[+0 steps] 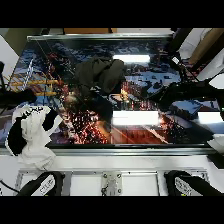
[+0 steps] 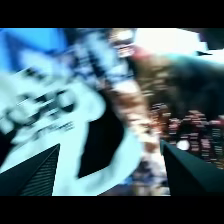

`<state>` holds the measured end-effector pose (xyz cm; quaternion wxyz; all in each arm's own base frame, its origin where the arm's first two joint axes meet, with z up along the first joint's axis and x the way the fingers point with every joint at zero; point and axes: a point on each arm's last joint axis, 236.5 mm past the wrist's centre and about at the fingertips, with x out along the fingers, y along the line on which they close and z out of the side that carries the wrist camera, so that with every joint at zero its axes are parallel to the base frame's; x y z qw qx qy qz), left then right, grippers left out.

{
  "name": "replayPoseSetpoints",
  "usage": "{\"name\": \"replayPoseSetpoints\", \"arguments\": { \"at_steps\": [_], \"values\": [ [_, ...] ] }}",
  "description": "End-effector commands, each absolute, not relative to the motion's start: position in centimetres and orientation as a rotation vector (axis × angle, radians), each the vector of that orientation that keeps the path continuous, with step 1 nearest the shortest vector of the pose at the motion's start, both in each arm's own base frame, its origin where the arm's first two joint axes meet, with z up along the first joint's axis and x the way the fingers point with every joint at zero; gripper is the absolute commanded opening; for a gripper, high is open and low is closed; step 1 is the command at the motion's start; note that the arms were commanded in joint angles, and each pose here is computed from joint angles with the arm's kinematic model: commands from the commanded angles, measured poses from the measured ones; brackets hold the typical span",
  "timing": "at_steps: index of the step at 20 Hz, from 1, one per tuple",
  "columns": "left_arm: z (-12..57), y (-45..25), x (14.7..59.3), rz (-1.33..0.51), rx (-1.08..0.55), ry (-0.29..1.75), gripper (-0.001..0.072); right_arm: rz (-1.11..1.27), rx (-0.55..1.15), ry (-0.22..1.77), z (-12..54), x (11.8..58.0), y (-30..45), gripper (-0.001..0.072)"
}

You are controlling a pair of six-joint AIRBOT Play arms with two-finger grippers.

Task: Fold the clothes and pants, and hang the long-sleeved shirts on hangers.

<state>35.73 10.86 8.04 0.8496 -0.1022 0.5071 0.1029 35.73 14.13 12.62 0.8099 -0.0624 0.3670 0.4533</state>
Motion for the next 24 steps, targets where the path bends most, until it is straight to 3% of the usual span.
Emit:
{"name": "replayPoseSetpoints", "arguments": {
  "at_steps": [1, 4, 9, 10, 11, 12, 14, 18, 24],
  "values": [
    [3.1, 17.6, 31.6, 0.416, -0.337, 1.244, 0.0719, 0.969, -0.134, 0.783, 12.7, 35.7, 14.2, 0.0021],
    [-3.3, 16.5, 30.3, 0.393, -0.393, 1.368, 0.0719, 0.969, -0.134, 0.783, 12.7, 35.7, 14.2, 0.0021],
    [-10.0, 12.9, 29.3, 0.335, -0.358, 1.404, 0.0715, 0.969, -0.134, 0.783, 12.7, 35.7, 14.2, 0.0021],
    [-10.3, 12.3, 29.3, 0.332, -0.358, 1.408, 0.0575, 0.969, -0.134, 0.783, 12.7, 35.7, 14.2, 0.0021],
    [-10.3, 11.8, 29.4, 0.331, -0.360, 1.410, 0.0260, 0.969, -0.134, 0.783, 12.7, 35.7, 14.2, 0.0021],
    [-9.9, 11.2, 29.7, 0.320, -0.356, 1.412, 0.0013, 0.970, -0.134, 0.783, 12.7, 35.7, 14.2, 0.0021],
    [-6.6, 9.8, 31.1, 0.276, -0.304, 1.356, 0.0013, 0.969, -0.134, 0.783, 12.7, 35.7, 14.2, 0.0021],
    [6.5, 2.9, 32.1, 0.091, -0.136, 1.125, 0.0013, 0.969, -0.134, 0.783, 12.7, 35.7, 14.2, 0.0021],
    [20.8, -8.9, 25.4, -0.231, -0.127, 0.809, 0.0012, 0.969, -0.134, 0.783, 12.7, 35.7, 14.2, 0.0021]
  ]
}}
